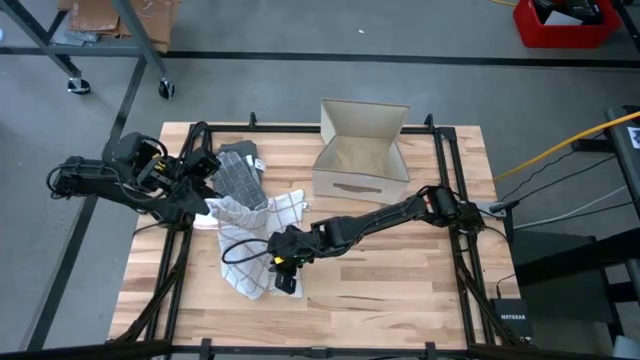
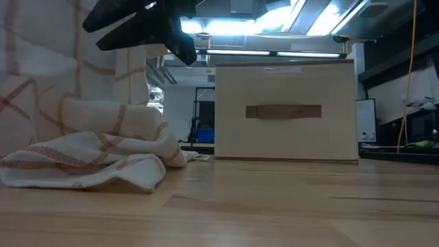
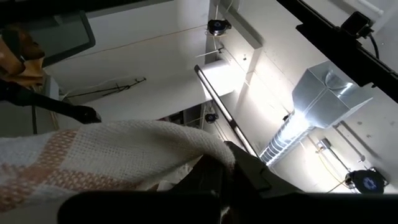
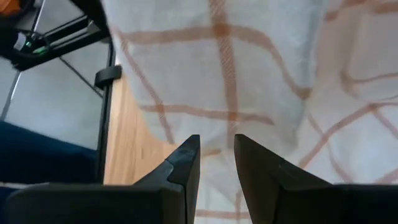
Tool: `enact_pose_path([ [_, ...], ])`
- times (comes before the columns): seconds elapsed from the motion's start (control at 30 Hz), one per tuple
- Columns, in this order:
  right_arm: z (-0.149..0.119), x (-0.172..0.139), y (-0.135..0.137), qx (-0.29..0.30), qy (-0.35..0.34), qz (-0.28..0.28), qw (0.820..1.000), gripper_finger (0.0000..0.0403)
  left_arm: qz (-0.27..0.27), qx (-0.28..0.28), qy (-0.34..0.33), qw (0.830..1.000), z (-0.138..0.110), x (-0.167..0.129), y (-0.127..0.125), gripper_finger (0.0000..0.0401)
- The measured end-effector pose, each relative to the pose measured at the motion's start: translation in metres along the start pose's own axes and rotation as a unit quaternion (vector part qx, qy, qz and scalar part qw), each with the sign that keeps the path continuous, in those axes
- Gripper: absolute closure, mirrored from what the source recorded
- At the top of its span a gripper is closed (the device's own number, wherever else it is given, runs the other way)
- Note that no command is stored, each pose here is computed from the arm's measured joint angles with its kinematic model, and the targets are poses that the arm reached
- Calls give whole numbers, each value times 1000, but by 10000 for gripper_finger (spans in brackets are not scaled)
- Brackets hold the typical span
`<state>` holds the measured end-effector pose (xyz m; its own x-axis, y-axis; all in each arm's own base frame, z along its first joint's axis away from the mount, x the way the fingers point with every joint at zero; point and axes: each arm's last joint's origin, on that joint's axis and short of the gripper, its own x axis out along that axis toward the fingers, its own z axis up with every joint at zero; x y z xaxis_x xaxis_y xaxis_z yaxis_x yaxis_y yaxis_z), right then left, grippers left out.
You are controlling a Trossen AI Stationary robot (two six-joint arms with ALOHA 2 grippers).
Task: Fold towel
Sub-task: Fold the white towel
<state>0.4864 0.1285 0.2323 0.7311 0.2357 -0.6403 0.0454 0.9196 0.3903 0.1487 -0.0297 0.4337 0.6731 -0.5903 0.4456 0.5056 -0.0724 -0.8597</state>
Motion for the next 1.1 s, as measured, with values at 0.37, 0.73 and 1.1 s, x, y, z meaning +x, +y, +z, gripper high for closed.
enact_pose_path([
  [0.37, 9, -12, 3, 3, 2, -9, 1000, 301, -10, 4, 0, 1000, 0, 0, -2, 401],
  [0.73, 36, -30, -5, -18, -35, -64, 997, 301, -17, 11, 0, 1000, 0, 0, -4, 401],
  [1.1, 52, -55, -9, -29, -61, -77, 995, 301, -17, 12, 1, 1000, 0, 0, -4, 401],
])
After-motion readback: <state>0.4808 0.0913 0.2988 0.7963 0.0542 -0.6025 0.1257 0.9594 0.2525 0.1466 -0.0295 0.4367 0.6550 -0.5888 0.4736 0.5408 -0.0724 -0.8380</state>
